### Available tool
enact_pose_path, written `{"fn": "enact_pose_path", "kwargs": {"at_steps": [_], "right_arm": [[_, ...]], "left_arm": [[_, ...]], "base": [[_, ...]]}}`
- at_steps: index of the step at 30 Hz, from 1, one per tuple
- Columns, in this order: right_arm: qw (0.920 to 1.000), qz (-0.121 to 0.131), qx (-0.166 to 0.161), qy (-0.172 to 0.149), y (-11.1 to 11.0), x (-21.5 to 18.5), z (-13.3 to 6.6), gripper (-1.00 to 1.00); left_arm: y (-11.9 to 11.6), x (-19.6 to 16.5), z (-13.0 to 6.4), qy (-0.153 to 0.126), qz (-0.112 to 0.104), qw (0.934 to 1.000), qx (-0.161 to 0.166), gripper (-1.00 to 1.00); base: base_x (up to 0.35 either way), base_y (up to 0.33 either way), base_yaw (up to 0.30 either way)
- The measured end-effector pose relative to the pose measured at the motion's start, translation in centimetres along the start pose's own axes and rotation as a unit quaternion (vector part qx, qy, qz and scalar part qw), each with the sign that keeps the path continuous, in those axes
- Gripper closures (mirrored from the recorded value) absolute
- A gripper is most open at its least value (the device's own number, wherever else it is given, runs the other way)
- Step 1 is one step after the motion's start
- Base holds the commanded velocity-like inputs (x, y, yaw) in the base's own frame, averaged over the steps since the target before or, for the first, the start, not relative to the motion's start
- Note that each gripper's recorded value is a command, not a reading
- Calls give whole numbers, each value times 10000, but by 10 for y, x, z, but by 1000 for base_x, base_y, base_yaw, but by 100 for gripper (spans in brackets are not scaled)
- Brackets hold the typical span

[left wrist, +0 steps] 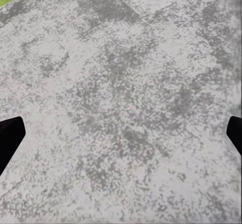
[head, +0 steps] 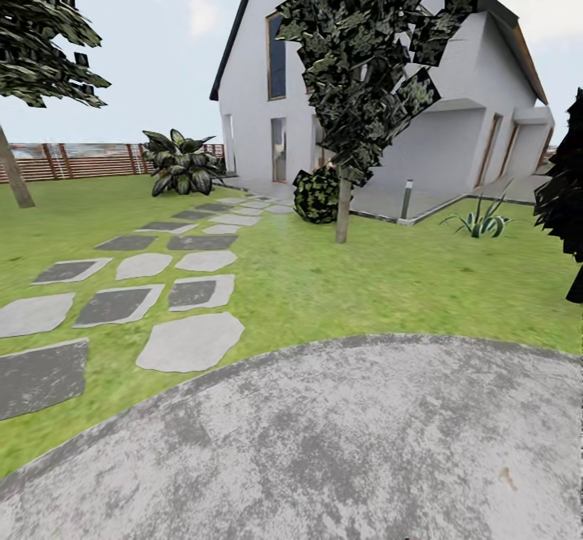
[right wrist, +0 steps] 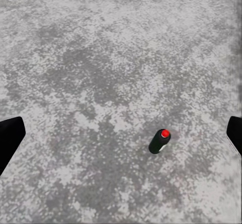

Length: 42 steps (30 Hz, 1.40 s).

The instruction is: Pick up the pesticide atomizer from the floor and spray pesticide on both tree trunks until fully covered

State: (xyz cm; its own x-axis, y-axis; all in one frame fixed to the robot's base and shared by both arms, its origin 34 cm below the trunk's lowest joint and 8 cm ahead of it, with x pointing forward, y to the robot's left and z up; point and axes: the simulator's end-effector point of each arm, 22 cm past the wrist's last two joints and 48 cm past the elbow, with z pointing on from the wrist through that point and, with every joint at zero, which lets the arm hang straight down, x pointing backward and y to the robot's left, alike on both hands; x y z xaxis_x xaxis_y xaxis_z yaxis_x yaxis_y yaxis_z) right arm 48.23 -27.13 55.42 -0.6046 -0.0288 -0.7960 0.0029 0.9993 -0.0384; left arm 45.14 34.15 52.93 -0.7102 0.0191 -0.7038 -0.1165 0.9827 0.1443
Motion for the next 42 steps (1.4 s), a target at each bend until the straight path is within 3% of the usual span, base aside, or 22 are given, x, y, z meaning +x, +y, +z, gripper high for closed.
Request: {"fn": "enact_pose_path", "kwargs": {"at_steps": [15,30,42], "right_arm": [[10000,7,29,-24,-3,-2,0,-100],[10000,8,29,-28,-3,-3,1,-100],[10000,7,20,-35,-2,-3,1,-100]], "left_arm": [[1,0,0,7,-2,10000,-8,-100],[1,0,0,2,-9,10000,-11,-100],[2,0,0,1,-8,10000,-14,-100]], "base": [[0,-287,-2],[0,-287,-241],[0,-287,-27]]}}
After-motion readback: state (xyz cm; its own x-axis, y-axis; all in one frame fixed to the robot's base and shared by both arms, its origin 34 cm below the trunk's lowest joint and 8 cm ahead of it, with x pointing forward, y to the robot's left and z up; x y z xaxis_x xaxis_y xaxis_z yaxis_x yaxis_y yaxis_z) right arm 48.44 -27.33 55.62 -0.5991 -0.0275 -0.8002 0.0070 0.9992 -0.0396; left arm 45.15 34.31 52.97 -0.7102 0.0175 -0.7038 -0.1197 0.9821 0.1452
